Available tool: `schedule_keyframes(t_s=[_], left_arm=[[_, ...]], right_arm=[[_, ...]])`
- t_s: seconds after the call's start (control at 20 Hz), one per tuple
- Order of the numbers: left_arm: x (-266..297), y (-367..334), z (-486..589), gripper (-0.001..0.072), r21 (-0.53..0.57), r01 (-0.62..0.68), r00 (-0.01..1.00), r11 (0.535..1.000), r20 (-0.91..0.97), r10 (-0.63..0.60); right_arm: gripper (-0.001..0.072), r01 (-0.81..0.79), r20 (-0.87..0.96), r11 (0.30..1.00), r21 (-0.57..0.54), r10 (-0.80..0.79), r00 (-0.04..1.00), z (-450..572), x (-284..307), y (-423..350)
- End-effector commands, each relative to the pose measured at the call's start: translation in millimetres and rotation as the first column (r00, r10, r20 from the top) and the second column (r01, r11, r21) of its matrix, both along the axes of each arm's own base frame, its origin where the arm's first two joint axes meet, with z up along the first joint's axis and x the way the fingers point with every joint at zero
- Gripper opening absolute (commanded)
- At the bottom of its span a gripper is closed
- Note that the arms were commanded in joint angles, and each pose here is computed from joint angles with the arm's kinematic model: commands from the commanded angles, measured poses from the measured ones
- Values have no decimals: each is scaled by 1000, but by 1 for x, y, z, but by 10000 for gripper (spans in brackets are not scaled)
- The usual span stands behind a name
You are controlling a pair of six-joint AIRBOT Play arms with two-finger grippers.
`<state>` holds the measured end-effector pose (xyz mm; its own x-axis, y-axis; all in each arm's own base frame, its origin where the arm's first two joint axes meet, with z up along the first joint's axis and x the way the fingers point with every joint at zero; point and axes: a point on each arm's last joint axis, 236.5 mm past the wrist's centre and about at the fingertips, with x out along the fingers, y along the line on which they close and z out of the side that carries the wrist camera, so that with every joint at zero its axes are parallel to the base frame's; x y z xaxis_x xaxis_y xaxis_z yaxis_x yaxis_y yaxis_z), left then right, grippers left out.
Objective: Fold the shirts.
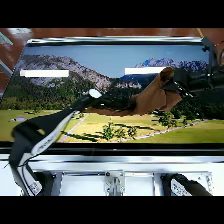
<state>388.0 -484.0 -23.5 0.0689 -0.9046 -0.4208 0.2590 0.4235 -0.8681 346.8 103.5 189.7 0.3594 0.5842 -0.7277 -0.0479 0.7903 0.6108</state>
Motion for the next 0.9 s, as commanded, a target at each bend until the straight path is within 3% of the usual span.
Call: schedule_keyframes(t_s=[0.0,0.2,0.4,0.55,0.7,0.8,0.85], left_arm=[[-25,-57,7,37,-163,83,991,983,-91,-98],[12,-24,20,33,-143,51,997,988,-49,-58],[101,104,72,33,63,-93,979,994,189,80],[146,239,143,34,176,-300,902,937,371,219],[145,353,236,35,144,-482,783,864,514,351],[122,397,277,35,133,-535,735,834,561,382],[107,411,289,36,149,-541,729,828,575,373]], right_arm=[[53,39,-10,999,13,-39,999,11,-11,1],[53,71,-21,996,-44,-72,997,2,-6,1],[53,20,-48,991,-132,-27,998,-38,17,32],[53,-39,-51,994,-105,34,998,-83,52,91],[53,-81,-87,997,-20,78,993,-139,72,167],[60,-70,-139,994,85,81,987,-177,76,218],[167,-57,-178,988,145,83,980,-193,75,241]])
